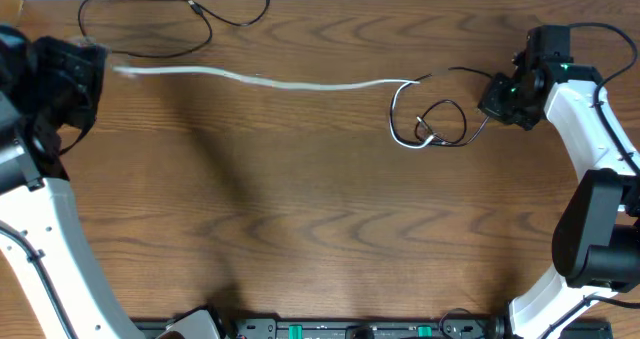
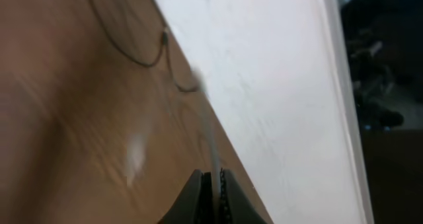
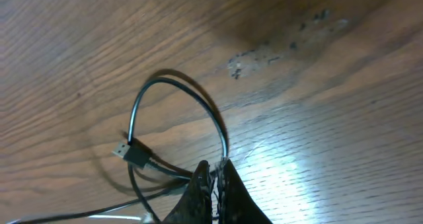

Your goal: Untangle cables

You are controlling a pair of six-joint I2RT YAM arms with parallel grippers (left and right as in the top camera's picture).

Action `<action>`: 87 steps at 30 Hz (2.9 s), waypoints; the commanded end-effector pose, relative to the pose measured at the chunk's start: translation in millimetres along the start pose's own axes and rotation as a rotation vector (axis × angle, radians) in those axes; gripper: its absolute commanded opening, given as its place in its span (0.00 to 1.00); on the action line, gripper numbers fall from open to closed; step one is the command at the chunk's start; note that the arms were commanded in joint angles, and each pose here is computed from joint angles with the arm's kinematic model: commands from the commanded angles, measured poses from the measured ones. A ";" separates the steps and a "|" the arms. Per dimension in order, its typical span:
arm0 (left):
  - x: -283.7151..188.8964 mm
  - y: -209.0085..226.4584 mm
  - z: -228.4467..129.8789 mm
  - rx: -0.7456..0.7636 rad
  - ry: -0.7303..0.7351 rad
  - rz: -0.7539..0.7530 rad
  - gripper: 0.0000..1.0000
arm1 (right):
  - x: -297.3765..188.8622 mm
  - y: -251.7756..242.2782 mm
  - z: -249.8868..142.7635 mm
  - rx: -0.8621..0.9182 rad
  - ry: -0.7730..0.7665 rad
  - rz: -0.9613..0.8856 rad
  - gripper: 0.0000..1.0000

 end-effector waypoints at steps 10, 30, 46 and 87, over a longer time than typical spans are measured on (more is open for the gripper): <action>-3.0 19.0 -22.6 0.087 0.043 0.114 0.08 | 5.3 29.5 -13.9 -0.051 0.055 0.081 0.24; -2.0 -19.1 -158.6 0.104 0.534 -0.014 0.07 | -99.3 186.9 -61.9 -0.912 -0.181 1.009 0.99; -62.9 -95.7 -155.8 0.033 0.406 -0.376 0.07 | -67.1 303.9 -104.3 -1.299 -0.336 0.679 0.95; -88.0 -104.4 -153.6 0.003 0.376 -0.442 0.07 | -63.2 301.5 -96.4 -1.220 -0.333 0.615 0.17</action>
Point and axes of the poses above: each gripper's point midway between its finger pads, its own x axis out along the fingers, its own y axis along the line the jaws close on, z = x × y, the point moved 3 cm from there along -x, back along the fingers, and after that the axes turned 15 degrees about -x, right-handed, at the moved point
